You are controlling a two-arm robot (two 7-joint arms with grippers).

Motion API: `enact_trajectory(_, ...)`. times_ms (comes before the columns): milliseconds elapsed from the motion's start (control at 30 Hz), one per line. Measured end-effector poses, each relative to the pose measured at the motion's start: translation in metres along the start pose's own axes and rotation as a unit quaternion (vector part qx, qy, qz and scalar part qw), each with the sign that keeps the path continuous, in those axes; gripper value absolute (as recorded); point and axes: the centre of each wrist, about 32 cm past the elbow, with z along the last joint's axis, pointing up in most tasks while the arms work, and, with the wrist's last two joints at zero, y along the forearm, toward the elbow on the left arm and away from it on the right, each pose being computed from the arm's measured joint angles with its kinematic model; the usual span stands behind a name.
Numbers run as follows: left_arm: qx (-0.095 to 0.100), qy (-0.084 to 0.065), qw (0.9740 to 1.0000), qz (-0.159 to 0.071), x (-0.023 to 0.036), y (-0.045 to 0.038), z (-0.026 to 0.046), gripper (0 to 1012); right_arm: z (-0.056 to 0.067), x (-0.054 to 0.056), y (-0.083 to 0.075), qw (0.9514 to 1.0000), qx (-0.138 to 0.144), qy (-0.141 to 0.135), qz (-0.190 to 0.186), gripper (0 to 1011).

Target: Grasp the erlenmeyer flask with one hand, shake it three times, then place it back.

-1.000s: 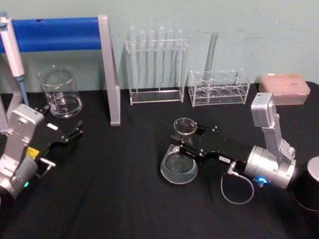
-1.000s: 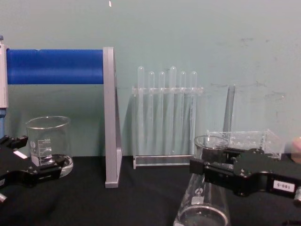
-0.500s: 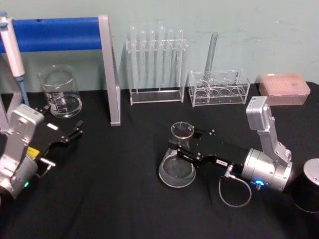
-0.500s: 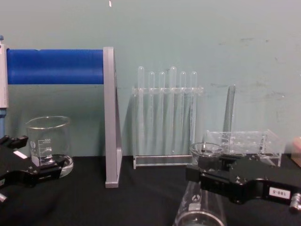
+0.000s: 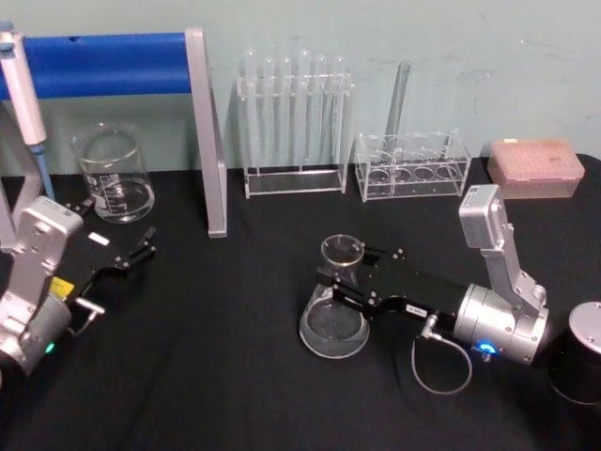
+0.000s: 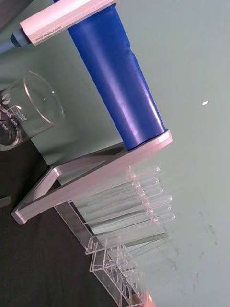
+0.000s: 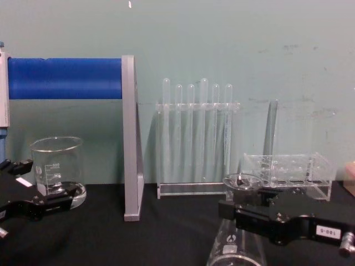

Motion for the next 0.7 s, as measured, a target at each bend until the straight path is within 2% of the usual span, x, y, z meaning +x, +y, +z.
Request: enact_trajectory(700, 0.000, 0.000, 1.0000, 0.000, 0.0000, 0.0000, 0.0000, 1001, -0.0001, -0.0032, -0.0008, 0.9999, -0.004, 0.002, -0.015, 450)
